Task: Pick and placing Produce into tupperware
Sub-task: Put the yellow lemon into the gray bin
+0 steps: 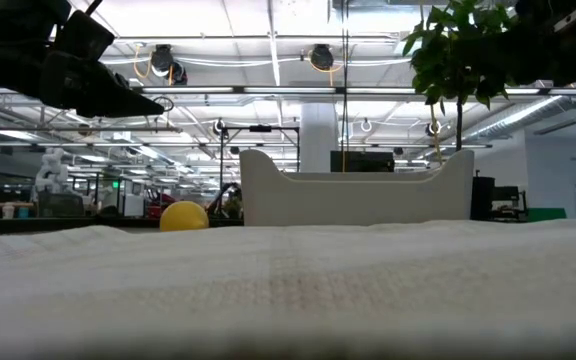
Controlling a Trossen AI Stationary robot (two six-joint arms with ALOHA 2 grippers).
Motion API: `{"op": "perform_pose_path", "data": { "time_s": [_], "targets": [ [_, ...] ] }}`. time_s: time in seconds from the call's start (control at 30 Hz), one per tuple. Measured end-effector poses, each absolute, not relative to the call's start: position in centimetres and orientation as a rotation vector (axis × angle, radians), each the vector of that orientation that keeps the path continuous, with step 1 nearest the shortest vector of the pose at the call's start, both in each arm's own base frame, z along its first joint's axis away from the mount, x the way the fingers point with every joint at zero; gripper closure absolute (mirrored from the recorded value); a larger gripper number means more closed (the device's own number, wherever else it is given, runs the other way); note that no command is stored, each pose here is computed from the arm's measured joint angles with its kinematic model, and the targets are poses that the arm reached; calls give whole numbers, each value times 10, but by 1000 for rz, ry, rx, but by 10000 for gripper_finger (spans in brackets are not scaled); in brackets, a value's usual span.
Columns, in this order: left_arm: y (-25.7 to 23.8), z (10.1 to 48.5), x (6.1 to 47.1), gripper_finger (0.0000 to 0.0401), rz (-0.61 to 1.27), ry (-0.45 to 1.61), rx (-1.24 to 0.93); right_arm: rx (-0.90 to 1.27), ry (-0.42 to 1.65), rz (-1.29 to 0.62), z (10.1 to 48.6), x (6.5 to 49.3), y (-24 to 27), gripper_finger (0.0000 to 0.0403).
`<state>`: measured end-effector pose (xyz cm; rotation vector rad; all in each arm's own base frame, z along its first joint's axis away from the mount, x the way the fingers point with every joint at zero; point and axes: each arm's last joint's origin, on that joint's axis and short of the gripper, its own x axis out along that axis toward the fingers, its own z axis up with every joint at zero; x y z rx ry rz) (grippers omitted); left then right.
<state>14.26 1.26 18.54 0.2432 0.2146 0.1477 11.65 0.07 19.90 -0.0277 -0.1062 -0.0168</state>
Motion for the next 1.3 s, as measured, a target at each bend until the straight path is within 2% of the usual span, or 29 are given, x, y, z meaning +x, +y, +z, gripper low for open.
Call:
{"op": "perform_pose_path", "data": {
  "time_s": [0.3,0.53,0.67,0.93,1.13,1.3],
  "targets": [
    [12,187,143,368,147,196,226,-51,-79,-16,189,117,1,403],
    [10,186,143,368,65,209,270,-87,-52,-13,179,117,1,403],
    [10,189,143,368,50,279,272,-87,-46,-13,177,117,1,403],
    [4,226,151,368,-78,352,299,-87,-52,-13,178,117,1,403],
    [1,246,170,368,-107,372,310,-86,-56,-13,178,117,1,403],
    [-3,245,192,368,-146,462,417,-85,-56,-13,178,117,1,403]
  ]
}}
